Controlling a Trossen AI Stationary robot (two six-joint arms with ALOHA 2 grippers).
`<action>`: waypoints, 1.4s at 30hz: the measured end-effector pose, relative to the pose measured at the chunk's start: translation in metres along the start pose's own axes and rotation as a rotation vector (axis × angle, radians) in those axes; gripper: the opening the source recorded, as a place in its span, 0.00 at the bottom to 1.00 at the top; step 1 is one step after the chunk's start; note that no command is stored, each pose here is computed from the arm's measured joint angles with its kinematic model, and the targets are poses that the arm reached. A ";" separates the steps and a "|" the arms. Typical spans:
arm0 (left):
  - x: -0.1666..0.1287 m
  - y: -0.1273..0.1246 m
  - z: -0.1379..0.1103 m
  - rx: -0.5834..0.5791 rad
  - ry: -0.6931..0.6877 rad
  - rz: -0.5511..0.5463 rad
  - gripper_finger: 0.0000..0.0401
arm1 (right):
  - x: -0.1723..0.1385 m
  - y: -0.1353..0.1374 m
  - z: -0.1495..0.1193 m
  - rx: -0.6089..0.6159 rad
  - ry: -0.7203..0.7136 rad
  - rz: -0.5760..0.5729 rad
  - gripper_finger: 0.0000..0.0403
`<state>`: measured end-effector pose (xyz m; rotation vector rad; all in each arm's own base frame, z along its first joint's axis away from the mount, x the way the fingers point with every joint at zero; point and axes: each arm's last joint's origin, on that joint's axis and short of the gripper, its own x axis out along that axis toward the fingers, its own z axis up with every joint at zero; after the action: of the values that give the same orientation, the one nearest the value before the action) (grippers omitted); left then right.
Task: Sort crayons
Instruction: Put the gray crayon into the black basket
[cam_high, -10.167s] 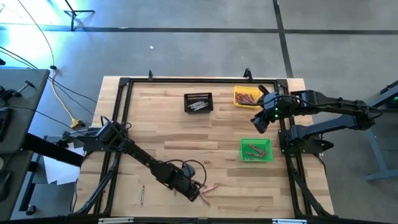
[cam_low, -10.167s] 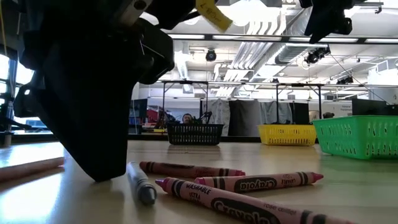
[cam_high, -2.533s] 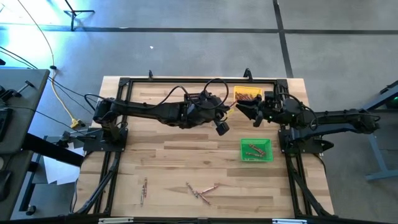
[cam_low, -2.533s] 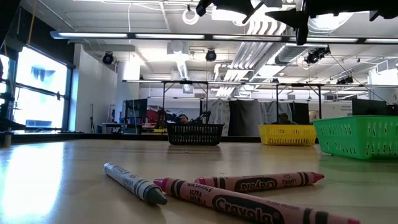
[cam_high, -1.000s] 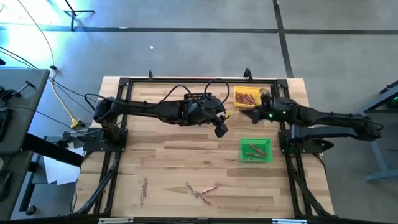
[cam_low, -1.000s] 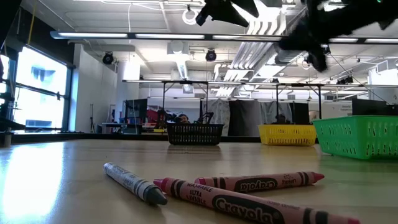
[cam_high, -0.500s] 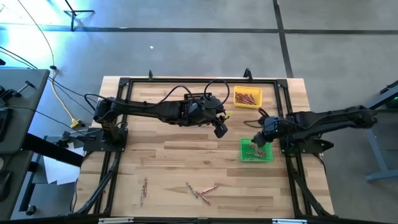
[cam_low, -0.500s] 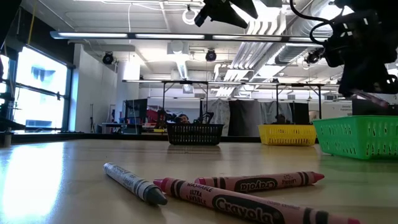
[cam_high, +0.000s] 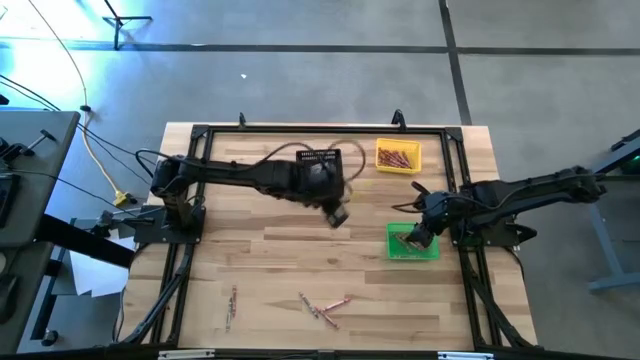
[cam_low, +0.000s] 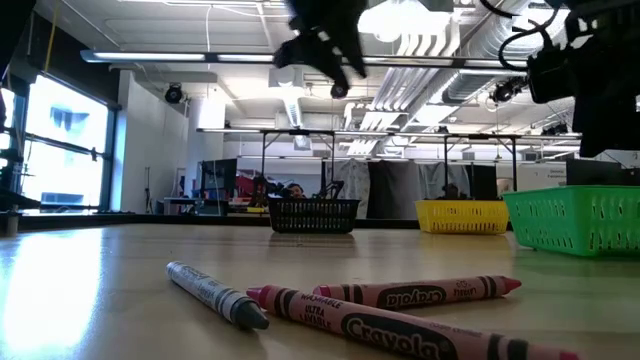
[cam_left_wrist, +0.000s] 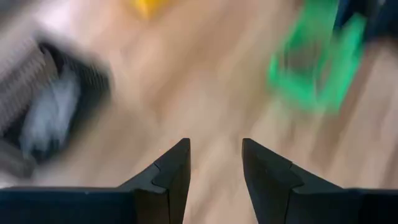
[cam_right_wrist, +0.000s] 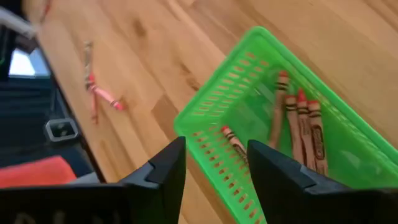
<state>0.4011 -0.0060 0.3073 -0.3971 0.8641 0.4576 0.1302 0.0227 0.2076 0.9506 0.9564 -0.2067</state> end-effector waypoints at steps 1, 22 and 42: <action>0.001 -0.001 -0.009 -0.004 0.077 -0.007 0.32 | -0.001 0.000 0.000 -0.022 -0.003 0.010 0.39; 0.004 -0.095 -0.192 0.914 0.297 -0.419 0.24 | -0.008 0.014 0.010 -0.149 -0.192 0.138 0.35; 0.022 -0.098 -0.194 0.983 0.081 -0.540 0.36 | -0.008 0.014 0.010 -0.241 -0.203 0.123 0.35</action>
<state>0.3437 -0.1817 0.1901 0.2698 0.9135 -0.4954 0.1394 0.0214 0.2243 0.7479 0.7152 -0.0803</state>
